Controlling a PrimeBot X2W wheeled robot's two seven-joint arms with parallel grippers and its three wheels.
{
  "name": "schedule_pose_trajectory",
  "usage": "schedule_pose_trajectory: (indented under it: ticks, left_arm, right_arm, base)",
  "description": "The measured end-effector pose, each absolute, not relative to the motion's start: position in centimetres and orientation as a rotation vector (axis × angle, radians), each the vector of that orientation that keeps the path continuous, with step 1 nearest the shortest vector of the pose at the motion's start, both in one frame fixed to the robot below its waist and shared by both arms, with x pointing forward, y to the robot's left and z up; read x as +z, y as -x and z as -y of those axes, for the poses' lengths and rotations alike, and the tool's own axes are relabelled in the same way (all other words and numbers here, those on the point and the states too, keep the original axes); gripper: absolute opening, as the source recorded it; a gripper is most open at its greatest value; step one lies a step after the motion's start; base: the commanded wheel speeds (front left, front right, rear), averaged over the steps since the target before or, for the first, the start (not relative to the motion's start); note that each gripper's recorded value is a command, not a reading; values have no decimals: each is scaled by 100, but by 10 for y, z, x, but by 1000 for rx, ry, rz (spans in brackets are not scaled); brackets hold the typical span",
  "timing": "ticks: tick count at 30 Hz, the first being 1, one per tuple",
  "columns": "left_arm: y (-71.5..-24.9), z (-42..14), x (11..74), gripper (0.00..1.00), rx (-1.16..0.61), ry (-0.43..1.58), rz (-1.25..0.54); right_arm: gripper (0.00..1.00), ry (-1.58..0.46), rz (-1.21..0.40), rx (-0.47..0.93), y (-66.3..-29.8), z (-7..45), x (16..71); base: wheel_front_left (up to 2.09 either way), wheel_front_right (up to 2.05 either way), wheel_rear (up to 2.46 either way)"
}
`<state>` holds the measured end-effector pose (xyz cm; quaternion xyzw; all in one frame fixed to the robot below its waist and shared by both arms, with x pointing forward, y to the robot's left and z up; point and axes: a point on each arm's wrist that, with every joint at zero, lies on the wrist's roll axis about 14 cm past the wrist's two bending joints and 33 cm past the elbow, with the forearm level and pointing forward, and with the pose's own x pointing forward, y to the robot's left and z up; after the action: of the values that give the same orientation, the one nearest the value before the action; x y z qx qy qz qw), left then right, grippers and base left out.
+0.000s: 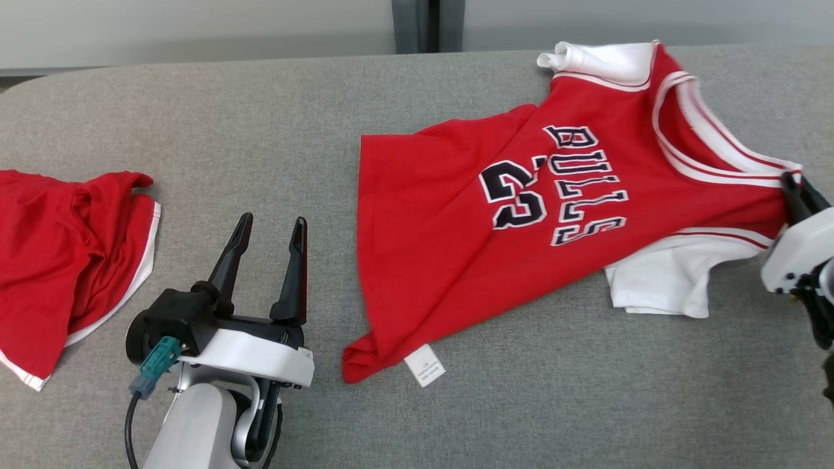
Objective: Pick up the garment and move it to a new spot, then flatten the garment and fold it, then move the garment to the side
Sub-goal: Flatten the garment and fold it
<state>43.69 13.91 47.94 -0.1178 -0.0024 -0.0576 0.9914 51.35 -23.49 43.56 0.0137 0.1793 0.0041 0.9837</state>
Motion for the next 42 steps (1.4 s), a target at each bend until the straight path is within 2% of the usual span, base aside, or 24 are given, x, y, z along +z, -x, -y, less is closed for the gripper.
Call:
schedule_pose_trajectory:
  ticks: [5,6,7,15,24,27,33,39,42]
  left_arm:
    - [-438,-141,471,100,-115,228,-15]
    - [-439,-142,470,100,-113,226,-18]
    - [-439,-142,469,100,-111,225,-21]
    - [-441,-138,472,100,-127,220,-14]
    - [-437,-124,486,100,-163,228,16]
    - [-431,-117,491,100,-183,233,27]
    - [-418,-108,497,100,-208,246,35]
    - [-404,-101,495,100,-222,257,20]
    - [-402,-100,493,100,-223,257,15]
  right_arm:
    - [0,-43,-421,-7,-512,243,416]
    - [45,-47,-426,-10,-512,244,413]
    - [100,-57,-435,-20,-512,247,410]
    - [100,-5,-422,-88,-509,277,412]
    - [100,-82,-213,-81,-507,262,459]
    - [100,-114,-136,-34,-492,242,472]
    - [100,-162,-90,20,-453,219,472]
    - [100,-174,-112,41,-416,206,456]
    - [100,-179,-126,45,-409,201,449]
  base:
    - [0,0,0]
    - [0,0,0]
    - [0,0,0]
    - [0,0,0]
    - [0,0,0]
    - [0,0,0]
    - [0,0,0]
    - [0,0,0]
    - [0,0,0]
